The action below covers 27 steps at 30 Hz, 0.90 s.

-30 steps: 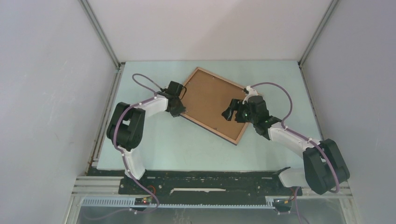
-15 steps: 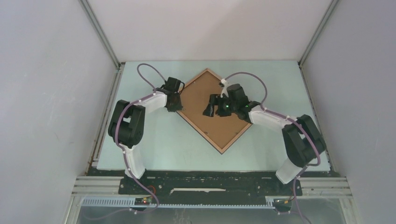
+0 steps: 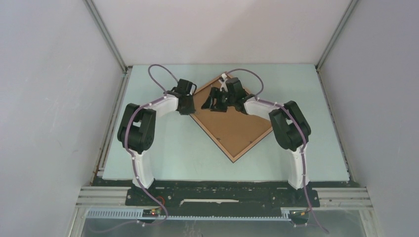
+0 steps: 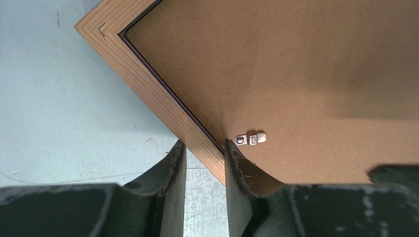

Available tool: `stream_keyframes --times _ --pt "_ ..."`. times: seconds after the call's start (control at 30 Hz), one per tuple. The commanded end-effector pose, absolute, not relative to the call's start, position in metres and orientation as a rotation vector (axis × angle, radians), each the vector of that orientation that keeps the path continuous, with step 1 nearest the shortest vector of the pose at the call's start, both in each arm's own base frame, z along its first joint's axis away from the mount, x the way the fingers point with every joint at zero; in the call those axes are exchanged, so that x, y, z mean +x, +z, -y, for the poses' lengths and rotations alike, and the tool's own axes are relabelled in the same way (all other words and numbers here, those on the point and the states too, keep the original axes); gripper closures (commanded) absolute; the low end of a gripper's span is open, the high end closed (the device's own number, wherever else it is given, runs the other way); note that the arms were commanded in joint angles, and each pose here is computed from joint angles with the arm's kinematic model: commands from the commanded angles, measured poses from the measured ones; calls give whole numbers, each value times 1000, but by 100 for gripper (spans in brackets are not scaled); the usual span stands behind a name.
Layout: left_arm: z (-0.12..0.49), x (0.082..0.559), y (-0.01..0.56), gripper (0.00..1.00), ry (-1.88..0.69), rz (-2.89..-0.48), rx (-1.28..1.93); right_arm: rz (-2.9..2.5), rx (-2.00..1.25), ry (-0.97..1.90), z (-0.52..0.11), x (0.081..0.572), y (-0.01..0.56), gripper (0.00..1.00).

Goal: Put the photo into the frame

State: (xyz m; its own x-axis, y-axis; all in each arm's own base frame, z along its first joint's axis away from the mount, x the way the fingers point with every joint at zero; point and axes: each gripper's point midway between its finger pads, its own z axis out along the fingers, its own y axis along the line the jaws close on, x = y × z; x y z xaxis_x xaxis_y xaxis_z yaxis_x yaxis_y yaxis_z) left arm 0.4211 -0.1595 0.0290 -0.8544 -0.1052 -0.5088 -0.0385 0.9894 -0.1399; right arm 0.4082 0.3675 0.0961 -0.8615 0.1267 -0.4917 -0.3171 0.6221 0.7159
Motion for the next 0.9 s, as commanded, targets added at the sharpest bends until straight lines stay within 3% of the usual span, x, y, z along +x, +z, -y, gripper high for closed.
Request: stream_keyframes --times 0.0,0.1,0.2,0.37,0.6,0.87 --pt "165 429 51 99 -346 -2562 -129 -2310 -103 1257 -383 432 94 34" --pt "169 433 51 88 -494 -2574 -239 -2337 -120 1253 -388 442 81 44" --pt "171 434 48 78 -608 -2574 -323 -2340 -151 1255 -395 447 82 45" --pt "156 439 39 81 -663 -2573 -465 -2352 -133 1289 -405 450 77 45" --pt "148 445 48 67 -688 -2520 -523 -2431 -140 1268 -415 456 58 50" --pt "135 446 30 65 -587 -2553 -555 -2500 -149 1224 -420 450 40 53"
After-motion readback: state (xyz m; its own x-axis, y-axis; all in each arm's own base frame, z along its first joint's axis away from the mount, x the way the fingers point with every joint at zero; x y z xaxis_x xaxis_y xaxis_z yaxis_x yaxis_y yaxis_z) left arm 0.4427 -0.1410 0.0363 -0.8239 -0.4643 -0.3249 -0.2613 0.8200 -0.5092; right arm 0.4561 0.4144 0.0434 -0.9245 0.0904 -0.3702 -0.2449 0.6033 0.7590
